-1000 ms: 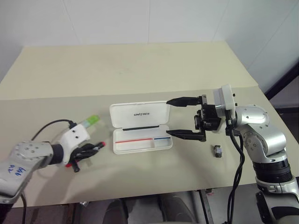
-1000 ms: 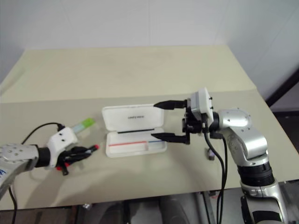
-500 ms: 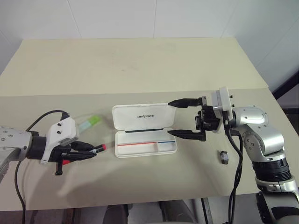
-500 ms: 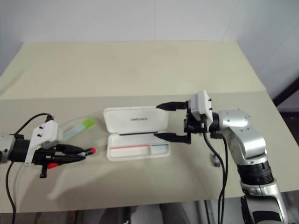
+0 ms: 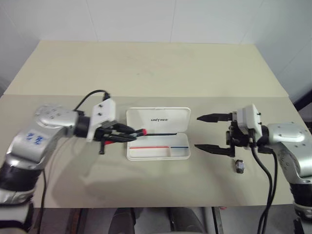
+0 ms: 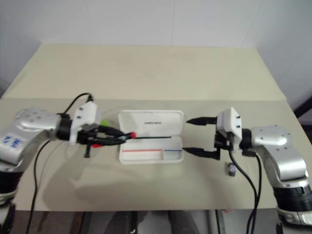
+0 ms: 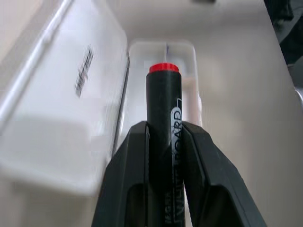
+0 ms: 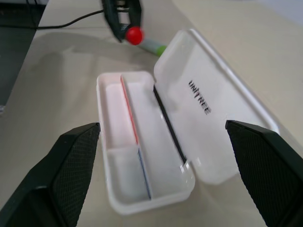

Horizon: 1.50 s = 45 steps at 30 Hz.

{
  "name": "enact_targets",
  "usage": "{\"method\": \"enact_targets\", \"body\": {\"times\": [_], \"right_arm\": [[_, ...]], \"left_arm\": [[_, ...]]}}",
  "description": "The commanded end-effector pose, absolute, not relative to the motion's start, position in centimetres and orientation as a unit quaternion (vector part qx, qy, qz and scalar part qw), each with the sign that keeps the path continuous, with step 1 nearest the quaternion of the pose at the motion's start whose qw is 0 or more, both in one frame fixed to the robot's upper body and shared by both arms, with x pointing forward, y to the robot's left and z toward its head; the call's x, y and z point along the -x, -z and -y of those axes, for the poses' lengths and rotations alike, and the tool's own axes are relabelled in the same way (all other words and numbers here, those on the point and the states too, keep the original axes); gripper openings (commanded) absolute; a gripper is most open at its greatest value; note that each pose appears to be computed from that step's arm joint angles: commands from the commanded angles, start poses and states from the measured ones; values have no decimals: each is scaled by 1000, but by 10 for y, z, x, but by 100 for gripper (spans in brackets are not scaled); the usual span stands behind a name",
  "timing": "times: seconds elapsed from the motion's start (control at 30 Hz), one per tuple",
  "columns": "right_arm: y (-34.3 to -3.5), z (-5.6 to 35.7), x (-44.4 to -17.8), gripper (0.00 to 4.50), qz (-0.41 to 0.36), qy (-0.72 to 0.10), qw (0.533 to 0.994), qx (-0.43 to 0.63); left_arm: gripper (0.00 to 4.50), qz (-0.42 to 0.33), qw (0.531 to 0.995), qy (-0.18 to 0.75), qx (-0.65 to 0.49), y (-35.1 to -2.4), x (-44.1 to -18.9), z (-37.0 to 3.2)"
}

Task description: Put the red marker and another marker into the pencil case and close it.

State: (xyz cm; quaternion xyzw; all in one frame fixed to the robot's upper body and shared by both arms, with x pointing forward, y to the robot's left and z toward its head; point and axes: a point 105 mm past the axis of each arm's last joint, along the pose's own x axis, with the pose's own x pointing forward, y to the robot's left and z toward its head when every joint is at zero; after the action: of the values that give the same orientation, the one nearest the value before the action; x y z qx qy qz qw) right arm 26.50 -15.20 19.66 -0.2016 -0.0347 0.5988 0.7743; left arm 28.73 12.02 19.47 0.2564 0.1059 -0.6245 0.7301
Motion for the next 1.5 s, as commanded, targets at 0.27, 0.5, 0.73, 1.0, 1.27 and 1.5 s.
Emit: {"method": "enact_targets", "body": {"times": [0.27,0.5,0.73,1.0,1.27,1.5], "right_arm": [[-207,158,-250,450,54,-569,791,218],[-209,154,-249,450,63,-557,800,214],[-211,151,-249,450,69,-554,803,208],[-212,148,-254,450,77,-558,800,204],[-219,139,-258,450,95,-577,788,194],[-231,124,-262,450,119,-612,758,190]], "left_arm": [[60,-86,712,642,-270,-180,-314,-61],[60,-85,707,635,-300,-168,-326,-50],[158,-85,700,652,-278,-164,-320,-41],[256,-45,698,674,-237,-184,-308,-26],[273,-28,679,696,-230,-205,-287,-45],[446,-57,693,678,-239,-221,-266,-106]]}}
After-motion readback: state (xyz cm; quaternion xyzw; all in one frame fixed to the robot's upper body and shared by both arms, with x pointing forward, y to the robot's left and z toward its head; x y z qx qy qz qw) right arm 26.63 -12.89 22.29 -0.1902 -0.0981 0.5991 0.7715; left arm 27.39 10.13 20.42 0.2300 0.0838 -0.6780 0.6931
